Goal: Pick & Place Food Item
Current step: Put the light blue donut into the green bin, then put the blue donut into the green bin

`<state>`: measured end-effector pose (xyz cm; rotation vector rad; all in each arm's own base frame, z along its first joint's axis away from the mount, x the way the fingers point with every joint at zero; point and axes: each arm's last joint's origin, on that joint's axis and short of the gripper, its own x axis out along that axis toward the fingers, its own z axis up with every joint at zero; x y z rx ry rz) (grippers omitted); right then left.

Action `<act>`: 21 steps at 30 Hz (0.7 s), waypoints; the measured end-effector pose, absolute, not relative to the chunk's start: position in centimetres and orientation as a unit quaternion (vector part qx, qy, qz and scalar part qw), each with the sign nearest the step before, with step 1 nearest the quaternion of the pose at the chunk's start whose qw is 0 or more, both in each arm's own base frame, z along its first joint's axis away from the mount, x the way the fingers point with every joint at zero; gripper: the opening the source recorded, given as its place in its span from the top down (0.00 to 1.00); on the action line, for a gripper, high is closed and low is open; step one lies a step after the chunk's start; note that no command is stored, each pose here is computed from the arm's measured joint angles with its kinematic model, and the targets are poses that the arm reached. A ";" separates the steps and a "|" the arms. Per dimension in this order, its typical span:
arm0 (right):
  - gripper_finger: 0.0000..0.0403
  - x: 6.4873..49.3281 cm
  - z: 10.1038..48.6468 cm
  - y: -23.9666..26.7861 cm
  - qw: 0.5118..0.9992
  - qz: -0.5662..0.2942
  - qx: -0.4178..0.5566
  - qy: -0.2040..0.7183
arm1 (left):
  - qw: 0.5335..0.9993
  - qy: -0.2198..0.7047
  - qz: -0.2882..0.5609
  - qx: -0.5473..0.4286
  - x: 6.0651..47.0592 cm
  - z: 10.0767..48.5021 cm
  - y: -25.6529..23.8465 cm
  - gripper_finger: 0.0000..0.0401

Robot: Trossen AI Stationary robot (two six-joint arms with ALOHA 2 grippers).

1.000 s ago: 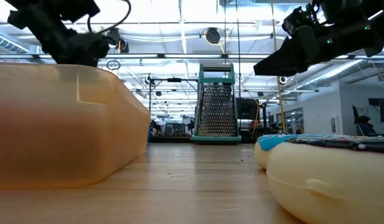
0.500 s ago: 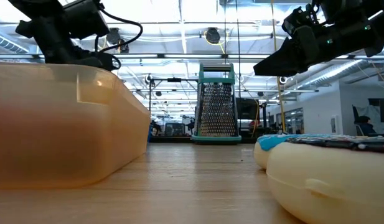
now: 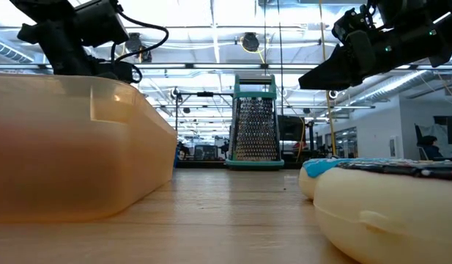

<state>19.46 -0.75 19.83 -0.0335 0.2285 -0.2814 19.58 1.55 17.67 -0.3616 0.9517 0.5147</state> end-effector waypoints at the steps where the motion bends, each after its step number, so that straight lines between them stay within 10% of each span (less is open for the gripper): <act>1: 0.46 19.5 19.8 -0.7 0.983 -0.140 -0.017 0.114 | 0.843 0.449 0.243 -0.169 19.5 17.7 1.6 0.43; 21: 0.47 19.4 19.5 -0.7 0.982 -0.141 0.001 0.129 | 0.857 0.418 0.294 -0.067 20.6 22.5 2.2 0.39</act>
